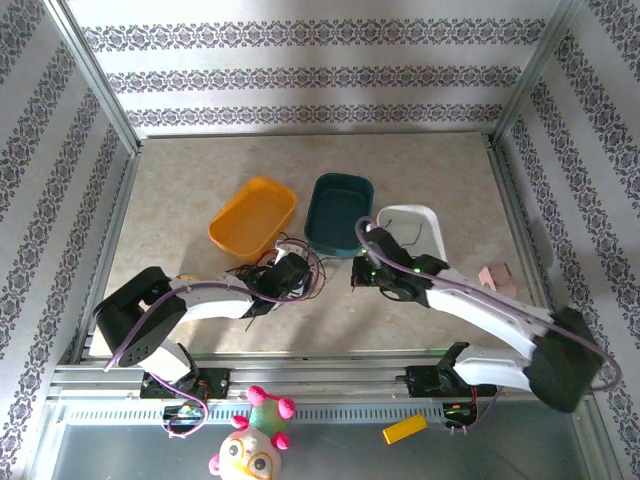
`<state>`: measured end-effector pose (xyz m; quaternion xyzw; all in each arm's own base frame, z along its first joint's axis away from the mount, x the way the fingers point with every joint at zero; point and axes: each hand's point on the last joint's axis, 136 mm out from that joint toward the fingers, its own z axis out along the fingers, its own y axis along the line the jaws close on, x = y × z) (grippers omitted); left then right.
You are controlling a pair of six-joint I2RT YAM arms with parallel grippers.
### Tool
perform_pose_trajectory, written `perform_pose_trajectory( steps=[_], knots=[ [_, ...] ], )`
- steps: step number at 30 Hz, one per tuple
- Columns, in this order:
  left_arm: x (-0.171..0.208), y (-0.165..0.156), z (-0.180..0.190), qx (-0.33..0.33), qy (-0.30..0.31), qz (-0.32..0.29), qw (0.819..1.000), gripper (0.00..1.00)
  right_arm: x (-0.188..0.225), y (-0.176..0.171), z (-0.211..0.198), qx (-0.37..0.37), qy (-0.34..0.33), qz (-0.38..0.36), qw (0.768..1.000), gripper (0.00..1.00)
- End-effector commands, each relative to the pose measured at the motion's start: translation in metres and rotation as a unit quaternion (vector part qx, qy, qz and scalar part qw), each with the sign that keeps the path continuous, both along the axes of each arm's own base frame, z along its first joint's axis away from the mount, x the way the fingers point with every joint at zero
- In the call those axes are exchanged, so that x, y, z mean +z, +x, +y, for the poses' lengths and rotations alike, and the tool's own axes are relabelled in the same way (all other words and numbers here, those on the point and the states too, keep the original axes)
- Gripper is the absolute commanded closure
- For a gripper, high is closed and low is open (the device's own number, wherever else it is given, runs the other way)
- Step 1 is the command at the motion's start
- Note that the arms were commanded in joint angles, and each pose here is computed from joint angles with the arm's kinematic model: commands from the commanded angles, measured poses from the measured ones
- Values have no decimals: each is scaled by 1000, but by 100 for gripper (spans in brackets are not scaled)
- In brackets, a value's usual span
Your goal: Untangle the cables
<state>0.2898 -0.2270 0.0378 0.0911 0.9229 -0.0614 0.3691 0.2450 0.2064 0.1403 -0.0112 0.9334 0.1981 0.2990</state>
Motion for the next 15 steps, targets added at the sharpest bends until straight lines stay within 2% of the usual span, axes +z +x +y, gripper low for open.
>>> perform_pose_trajectory(
  steps=[1, 5, 12, 15],
  knots=[
    [-15, -2, 8, 16, 10, 22, 1000, 38, 53, 0, -12, -9, 17, -72, 997, 100],
    [-33, -7, 13, 20, 21, 40, 999, 49, 112, -4, -32, -28, 51, -151, 987, 100],
    [-49, -11, 15, 21, 28, 51, 998, 86, 189, -15, -68, -67, 99, -258, 959, 100],
    [-47, -11, 15, 18, 24, 47, 998, 96, 210, -19, -84, -90, 109, -294, 945, 100]
  ],
)
